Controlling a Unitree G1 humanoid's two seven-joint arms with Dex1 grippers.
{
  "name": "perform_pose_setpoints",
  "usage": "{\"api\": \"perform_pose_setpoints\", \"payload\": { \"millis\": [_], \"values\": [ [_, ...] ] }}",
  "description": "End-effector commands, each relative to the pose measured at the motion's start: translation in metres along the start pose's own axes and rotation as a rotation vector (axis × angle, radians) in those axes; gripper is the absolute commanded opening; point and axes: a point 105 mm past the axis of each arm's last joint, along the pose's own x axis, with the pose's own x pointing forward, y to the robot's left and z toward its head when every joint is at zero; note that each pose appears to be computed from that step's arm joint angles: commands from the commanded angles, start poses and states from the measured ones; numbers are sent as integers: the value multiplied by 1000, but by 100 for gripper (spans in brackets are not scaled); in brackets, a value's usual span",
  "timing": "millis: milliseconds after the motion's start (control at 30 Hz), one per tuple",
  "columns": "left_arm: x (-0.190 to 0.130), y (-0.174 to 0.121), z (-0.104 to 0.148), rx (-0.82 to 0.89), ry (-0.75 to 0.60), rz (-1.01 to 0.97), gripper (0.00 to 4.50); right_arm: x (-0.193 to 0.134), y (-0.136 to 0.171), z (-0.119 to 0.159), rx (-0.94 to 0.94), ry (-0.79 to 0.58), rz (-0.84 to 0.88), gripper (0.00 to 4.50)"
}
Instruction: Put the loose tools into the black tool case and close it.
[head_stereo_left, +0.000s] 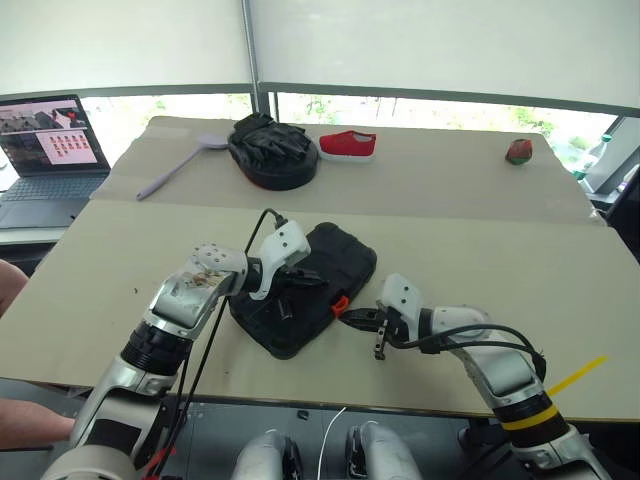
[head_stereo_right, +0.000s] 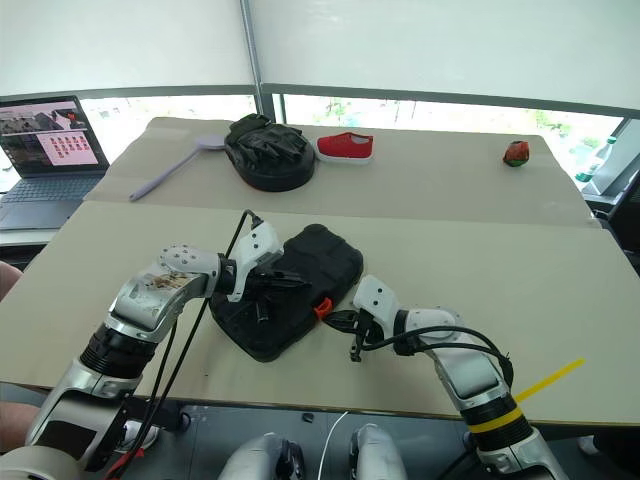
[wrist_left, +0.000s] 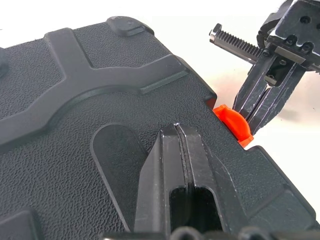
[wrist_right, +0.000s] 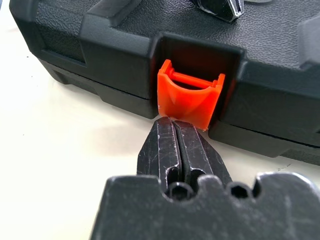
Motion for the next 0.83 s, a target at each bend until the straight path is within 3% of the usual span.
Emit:
{"api": "perform_pose_setpoints", "payload": {
  "millis": [33, 100, 200, 367, 433, 500, 600, 667, 833],
  "values": [
    [-10, 20, 2, -90, -222, 122, 2, -20, 2, 29, -47, -120, -10, 0],
    [-38, 20, 20, 12, -345, 123, 52, -39, 1, 25, -36, -122, -28, 0],
    [-52, 16, 14, 24, -349, 110, 154, -52, 2, 17, -14, -100, -37, 0],
    [-109, 28, -28, -6, -227, 273, 333, -94, -17, 6, -166, -76, -171, 148],
    [-125, 27, -37, -22, -216, 319, 384, -105, -24, 6, -209, -94, -214, 196],
    [-146, 26, -59, -47, -173, 405, 450, -117, -16, 7, -275, -156, -128, 276],
    [-169, 16, -97, -79, -78, 466, 450, -125, -19, -2, -236, -152, -111, 374],
    [-177, 14, -109, -71, -71, 512, 450, -126, -25, -2, -226, -176, -142, 443],
    [-182, 22, -109, -32, -107, 632, 450, -129, -34, -14, -260, -154, -192, 443]
  ]
}}
